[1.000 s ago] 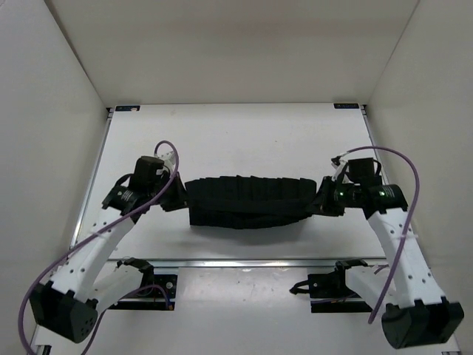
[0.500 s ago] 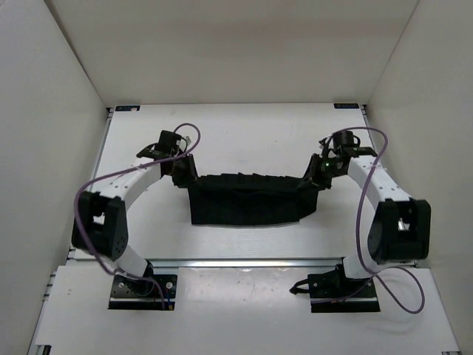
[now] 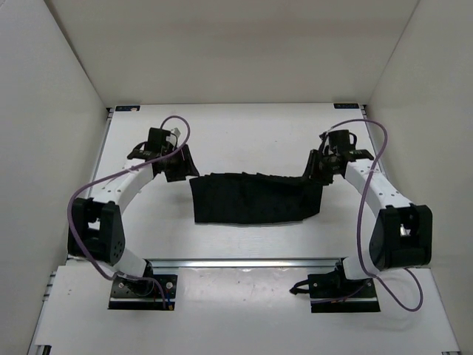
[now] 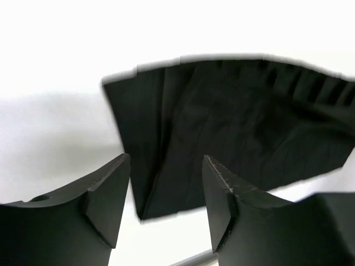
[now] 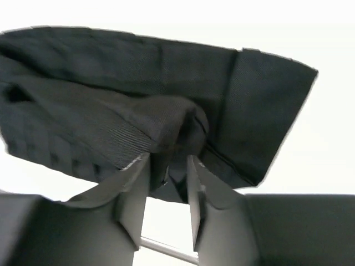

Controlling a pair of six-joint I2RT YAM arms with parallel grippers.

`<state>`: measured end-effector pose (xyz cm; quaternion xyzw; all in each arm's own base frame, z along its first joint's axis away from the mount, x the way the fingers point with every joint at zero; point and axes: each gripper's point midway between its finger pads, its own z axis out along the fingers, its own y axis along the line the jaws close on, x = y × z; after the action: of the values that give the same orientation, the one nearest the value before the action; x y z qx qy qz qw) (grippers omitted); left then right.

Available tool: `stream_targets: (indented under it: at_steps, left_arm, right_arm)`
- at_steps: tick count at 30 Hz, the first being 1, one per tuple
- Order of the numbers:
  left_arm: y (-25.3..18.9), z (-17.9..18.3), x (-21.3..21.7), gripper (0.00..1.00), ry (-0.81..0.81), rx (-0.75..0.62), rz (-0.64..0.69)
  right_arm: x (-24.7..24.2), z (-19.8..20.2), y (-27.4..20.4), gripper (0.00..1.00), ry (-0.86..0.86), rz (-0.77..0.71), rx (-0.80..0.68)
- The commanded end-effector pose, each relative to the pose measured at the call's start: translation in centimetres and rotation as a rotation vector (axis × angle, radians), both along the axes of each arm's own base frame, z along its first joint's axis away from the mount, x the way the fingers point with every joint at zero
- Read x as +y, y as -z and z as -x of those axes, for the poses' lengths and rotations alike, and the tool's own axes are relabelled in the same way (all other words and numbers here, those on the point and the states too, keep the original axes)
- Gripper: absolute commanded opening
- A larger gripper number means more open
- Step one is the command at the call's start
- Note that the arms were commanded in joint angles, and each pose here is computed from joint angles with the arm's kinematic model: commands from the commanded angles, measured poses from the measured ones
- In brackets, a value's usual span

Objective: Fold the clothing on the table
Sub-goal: Fold the skirt

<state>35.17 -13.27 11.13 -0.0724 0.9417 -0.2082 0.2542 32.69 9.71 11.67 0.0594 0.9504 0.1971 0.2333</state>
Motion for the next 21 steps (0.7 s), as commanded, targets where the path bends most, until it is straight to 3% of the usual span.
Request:
stream_targets:
  at_steps: [1,5,6,10,13,18,21]
  left_arm:
    - [0.0,3.2,-1.8,0.64,0.065,0.006,0.03]
    - [2.4,6.7,-3.1,0.63,0.098,0.064,0.043]
    - [2.9,7.3,-3.1,0.62,0.098,0.071,0.045]
    - [3.7,8.4,-4.2,0.61,0.106,0.081,0.072]
    - [3.4,8.3,-6.0,0.6,0.141,0.074,0.087]
    - [2.8,7.4,-7.9,0.59,0.17,0.041,0.108]
    - [2.8,6.6,-8.6,0.57,0.163,0.022,0.126]
  right_arm:
    - [-2.6,2.0,1.2,0.27,0.042,0.125,0.001]
    - [-3.8,3.6,2.8,0.36,0.064,0.167,0.022]
    - [-3.8,3.4,2.4,0.45,0.061,0.143,-0.019]
    - [-2.3,2.2,-1.2,0.66,0.063,-0.099,-0.222]
    - [-1.9,1.3,-4.3,0.71,0.095,-0.179,-0.361]
    - [-2.7,1.0,-5.2,0.69,0.159,-0.143,-0.404]
    - [-3.6,1.7,-4.0,0.53,0.175,-0.092,-0.361]
